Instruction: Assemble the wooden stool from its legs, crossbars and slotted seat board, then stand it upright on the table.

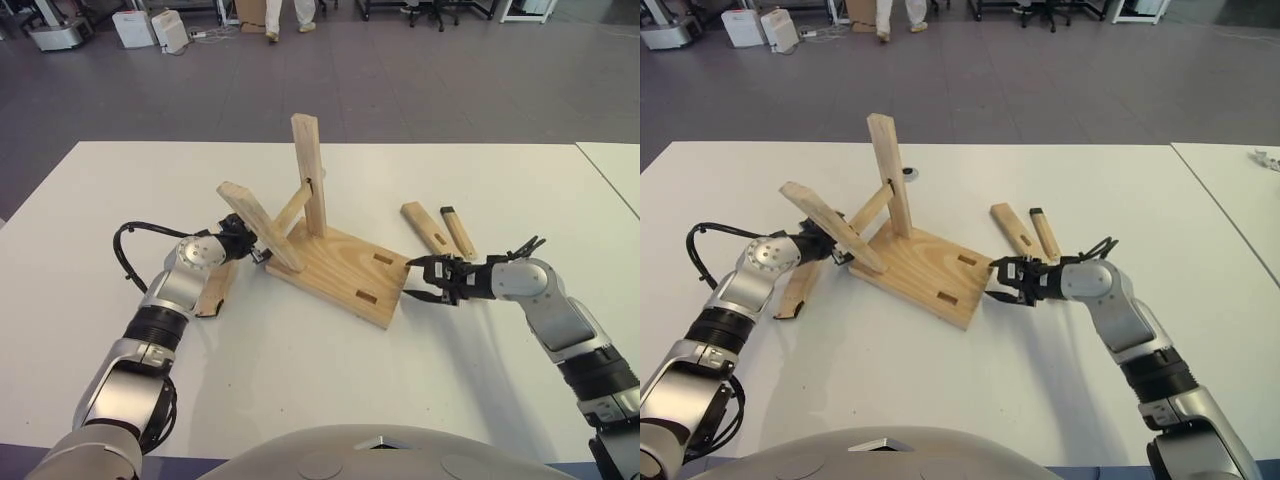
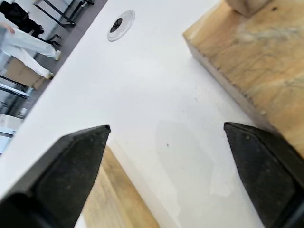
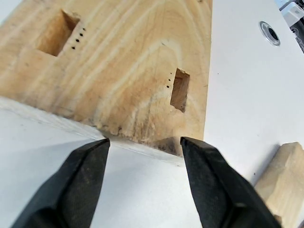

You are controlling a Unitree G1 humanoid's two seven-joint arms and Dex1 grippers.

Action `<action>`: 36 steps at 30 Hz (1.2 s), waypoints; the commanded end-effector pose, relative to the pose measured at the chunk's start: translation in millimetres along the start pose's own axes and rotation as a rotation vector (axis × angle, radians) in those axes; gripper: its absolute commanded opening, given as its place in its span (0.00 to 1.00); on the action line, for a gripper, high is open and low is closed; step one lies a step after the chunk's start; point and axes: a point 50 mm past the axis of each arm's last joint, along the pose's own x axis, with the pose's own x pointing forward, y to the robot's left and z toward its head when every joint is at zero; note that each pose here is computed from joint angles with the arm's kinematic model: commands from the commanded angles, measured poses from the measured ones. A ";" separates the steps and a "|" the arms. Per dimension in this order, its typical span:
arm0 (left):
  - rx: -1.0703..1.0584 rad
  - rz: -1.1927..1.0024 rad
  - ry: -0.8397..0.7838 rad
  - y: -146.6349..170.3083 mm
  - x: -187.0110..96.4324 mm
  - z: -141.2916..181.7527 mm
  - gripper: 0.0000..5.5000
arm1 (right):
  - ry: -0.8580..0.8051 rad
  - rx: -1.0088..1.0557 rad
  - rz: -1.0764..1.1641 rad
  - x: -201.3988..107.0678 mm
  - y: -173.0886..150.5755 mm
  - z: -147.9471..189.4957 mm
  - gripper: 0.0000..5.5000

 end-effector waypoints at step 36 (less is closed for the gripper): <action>-0.151 0.225 -0.258 -28.4 -1.4 45.9 0.80 | -0.036 0.884 -0.728 1.2 -56.9 -89.6 0.51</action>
